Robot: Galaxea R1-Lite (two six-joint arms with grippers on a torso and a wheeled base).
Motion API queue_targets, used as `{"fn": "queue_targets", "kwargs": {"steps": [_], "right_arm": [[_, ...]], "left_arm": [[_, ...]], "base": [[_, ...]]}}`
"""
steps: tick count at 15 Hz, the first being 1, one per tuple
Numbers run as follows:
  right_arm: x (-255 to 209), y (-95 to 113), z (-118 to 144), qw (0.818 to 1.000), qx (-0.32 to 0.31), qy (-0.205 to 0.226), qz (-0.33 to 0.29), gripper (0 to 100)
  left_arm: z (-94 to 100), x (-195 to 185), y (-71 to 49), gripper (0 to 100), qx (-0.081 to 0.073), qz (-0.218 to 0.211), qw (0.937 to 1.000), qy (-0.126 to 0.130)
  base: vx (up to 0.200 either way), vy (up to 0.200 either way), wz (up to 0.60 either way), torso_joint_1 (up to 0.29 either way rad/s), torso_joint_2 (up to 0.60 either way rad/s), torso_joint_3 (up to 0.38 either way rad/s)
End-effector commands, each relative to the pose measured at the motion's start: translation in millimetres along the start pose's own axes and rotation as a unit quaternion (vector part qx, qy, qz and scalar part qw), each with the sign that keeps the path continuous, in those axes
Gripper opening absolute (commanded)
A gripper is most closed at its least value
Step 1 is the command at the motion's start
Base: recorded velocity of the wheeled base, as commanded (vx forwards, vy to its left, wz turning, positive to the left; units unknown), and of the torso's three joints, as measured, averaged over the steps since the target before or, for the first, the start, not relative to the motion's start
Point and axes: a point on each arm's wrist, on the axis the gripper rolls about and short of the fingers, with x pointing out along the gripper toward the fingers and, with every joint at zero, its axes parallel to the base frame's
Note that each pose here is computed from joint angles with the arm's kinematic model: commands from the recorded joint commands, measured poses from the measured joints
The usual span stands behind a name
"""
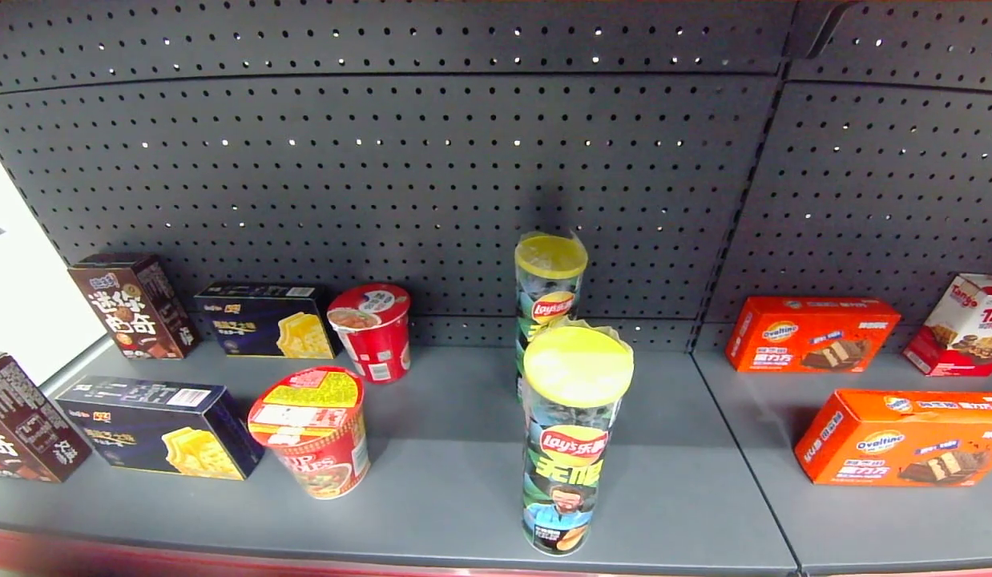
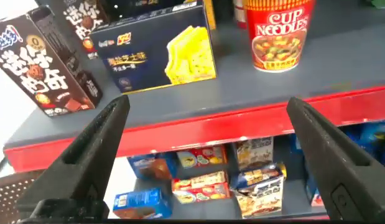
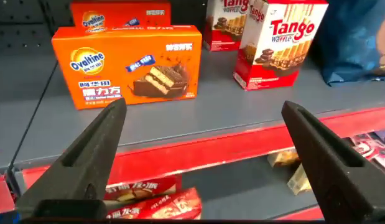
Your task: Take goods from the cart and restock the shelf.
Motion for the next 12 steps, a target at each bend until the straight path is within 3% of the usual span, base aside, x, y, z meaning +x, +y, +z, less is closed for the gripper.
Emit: {"fn": "queue_targets", "kwargs": {"steps": [1, 3, 4, 5, 6, 10, 12], "right_arm": [[0, 3, -2, 0.998, 0.001, 0.003, 0.066, 100], [-1, 7, -8, 0.989, -0.006, 0.029, 0.142, 100], [-1, 7, -12, 0.988, -0.007, 0.049, 0.143, 100], [-1, 7, -12, 0.988, -0.002, 0.047, 0.144, 100], [-1, 7, -12, 0.989, 0.009, 0.048, 0.140, 100], [-7, 7, -19, 0.991, 0.027, 0.052, 0.124, 100], [-8, 7, -19, 0.989, 0.026, 0.041, 0.137, 100]], "left_arm": [[-0.6, 0, -0.6, 100, -0.003, -0.012, 0.9999, 0.002], [-1.3, 0, -3.3, 100, -0.006, -0.070, 0.9975, -0.003], [-1.3, 0, -3.5, 100, -0.009, -0.074, 0.9972, -0.003], [-1.3, 0, -3.4, 100, -0.031, -0.071, 0.9970, -0.001], [-1.4, 0, -3.1, 100, -0.037, -0.065, 0.9972, 0.000], [-1.5, 0, -2.3, 100, -0.043, -0.047, 0.9980, 0.003], [-1.5, 0, -2.4, 100, -0.047, -0.048, 0.9977, 0.004]], "base": [[0.000, 0.000, 0.00, 0.000, 0.00, 0.000], [0.000, 0.000, 0.00, 0.000, 0.00, 0.000], [0.000, 0.000, 0.00, 0.000, 0.00, 0.000], [0.000, 0.000, 0.00, 0.000, 0.00, 0.000], [0.000, 0.000, 0.00, 0.000, 0.00, 0.000], [0.000, 0.000, 0.00, 0.000, 0.00, 0.000], [0.000, 0.000, -0.60, 0.005, 0.00, 0.002]]}}
